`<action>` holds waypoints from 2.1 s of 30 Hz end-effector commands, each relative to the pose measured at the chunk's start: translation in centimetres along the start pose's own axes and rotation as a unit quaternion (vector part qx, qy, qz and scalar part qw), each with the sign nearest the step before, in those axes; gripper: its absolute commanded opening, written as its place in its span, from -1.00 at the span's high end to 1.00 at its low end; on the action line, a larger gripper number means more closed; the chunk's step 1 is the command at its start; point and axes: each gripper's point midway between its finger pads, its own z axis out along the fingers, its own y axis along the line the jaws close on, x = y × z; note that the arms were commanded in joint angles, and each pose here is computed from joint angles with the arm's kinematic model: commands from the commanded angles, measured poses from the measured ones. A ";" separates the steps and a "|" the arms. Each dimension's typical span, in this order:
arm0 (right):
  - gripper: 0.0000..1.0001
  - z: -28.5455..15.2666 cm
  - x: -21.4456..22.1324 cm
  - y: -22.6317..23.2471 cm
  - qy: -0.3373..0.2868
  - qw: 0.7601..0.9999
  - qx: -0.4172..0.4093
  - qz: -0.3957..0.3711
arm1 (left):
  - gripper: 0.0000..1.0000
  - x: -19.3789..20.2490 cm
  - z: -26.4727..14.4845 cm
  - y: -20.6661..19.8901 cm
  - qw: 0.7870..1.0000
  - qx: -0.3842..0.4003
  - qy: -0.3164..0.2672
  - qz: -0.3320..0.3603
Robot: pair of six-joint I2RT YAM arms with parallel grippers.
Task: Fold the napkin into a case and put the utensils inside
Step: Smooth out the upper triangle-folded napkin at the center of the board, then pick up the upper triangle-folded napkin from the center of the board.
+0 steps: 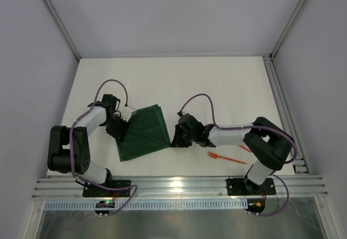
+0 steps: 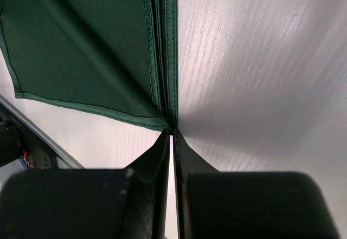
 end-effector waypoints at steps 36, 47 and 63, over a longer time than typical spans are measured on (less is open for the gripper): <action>0.29 -0.3 -1.4 1.2 -0.029 0.999 -0.026 -0.014 | -0.08 0.8 -5.4 -8.6 0.980 0.121 -0.060 0.148; 0.29 0.0 -1.2 0.8 -0.027 0.999 -0.021 -0.012 | -0.31 3.6 -2.4 -9.6 0.939 -0.010 -0.008 0.343; 0.31 0.1 -0.7 0.2 -0.024 1.000 -0.014 -0.010 | 0.18 4.3 -0.1 -8.0 0.924 -0.073 0.021 0.375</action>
